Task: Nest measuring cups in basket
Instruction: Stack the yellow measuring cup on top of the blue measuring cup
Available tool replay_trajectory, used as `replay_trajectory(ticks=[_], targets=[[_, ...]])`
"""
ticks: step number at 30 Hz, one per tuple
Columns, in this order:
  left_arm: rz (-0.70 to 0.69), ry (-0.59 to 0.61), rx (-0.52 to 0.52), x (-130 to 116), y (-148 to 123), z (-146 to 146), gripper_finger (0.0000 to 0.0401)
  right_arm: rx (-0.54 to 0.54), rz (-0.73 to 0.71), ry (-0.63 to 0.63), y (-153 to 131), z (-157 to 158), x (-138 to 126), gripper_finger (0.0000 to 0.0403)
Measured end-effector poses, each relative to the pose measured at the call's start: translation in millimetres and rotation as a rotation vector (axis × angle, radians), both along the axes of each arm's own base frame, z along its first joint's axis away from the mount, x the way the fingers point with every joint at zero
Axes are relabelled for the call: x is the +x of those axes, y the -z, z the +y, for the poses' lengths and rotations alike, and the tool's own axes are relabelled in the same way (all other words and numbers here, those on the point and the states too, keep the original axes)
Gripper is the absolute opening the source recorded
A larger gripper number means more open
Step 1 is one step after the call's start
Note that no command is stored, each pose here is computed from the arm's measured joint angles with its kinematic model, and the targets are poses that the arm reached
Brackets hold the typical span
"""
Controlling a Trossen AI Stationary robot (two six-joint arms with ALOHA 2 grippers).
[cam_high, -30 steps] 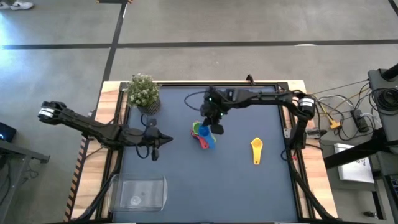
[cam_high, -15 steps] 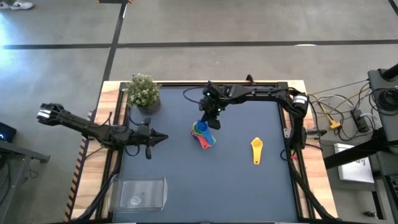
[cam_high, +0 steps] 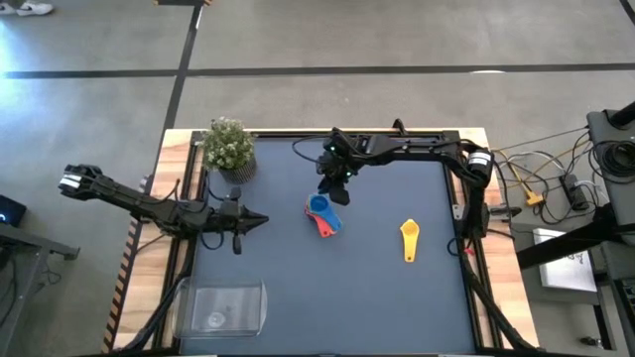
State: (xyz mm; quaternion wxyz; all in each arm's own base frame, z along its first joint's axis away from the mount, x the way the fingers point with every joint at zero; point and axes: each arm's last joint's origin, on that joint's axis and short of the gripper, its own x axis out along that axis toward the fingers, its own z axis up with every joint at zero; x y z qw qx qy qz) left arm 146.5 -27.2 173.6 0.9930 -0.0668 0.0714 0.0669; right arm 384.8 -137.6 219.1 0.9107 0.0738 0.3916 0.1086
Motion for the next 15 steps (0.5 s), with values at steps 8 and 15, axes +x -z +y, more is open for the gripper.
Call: replay_trajectory(ticks=[8, 15], targets=[[0.004, -0.003, -0.014, 0.0, 0.7, 0.0, 0.0000, 0.065, 0.194, 0.003, -6.3, 10.7, -24.1, 0.0145], [0.017, -0.005, -0.028, 0.4, 2.3, -0.1, 0.0000, 0.026, 0.255, -0.046, -16.9, 53.8, -51.6, 0.0146]])
